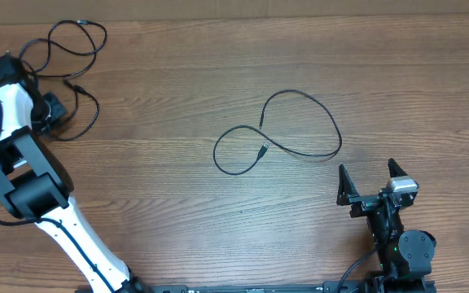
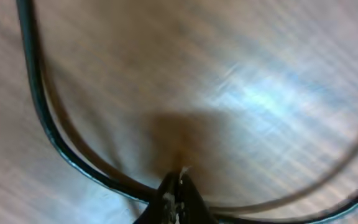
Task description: Untangle cables
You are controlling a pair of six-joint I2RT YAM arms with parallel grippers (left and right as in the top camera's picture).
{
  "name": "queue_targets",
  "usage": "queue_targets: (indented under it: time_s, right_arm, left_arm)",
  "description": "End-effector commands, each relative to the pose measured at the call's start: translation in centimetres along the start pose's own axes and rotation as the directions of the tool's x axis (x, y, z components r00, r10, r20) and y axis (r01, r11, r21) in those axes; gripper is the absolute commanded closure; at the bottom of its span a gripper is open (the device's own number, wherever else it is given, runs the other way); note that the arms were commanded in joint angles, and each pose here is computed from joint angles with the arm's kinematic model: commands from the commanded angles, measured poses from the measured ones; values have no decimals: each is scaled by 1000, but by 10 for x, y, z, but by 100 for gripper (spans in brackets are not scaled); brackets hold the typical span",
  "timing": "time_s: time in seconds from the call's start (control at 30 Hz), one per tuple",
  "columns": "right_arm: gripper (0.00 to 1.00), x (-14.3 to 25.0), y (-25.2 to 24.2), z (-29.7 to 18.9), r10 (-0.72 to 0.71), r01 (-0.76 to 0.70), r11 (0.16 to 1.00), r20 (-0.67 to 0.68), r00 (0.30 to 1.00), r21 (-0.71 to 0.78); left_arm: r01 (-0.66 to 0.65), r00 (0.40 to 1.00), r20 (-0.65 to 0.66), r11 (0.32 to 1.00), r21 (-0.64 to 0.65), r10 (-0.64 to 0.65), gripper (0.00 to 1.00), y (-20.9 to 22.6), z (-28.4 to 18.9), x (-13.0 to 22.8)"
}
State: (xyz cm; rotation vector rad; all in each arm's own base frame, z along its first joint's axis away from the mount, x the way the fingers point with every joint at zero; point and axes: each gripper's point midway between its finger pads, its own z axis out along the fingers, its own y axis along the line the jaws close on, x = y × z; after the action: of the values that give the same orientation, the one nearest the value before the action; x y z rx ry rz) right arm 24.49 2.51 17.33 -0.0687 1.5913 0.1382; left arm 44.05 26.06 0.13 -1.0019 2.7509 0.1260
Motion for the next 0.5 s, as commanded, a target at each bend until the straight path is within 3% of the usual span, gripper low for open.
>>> queue_targets:
  time_s: [0.0,0.23,0.47]
  right_arm:
    - [0,3,1,0,-1,1,1000,0,1000,-7]
    - [0,3,1,0,-1,1,1000,0,1000,-7]
    - [0,3,1,0,-1,1,1000,0,1000,-7]
  left_arm:
    - [-1,987,-162,999,-46,-7,96,23,27,41]
    - [6,984,-180,999,-50,-15,96,28,17,42]
    - [35,990,-138,999,-35,-39,96,23,-26,14]
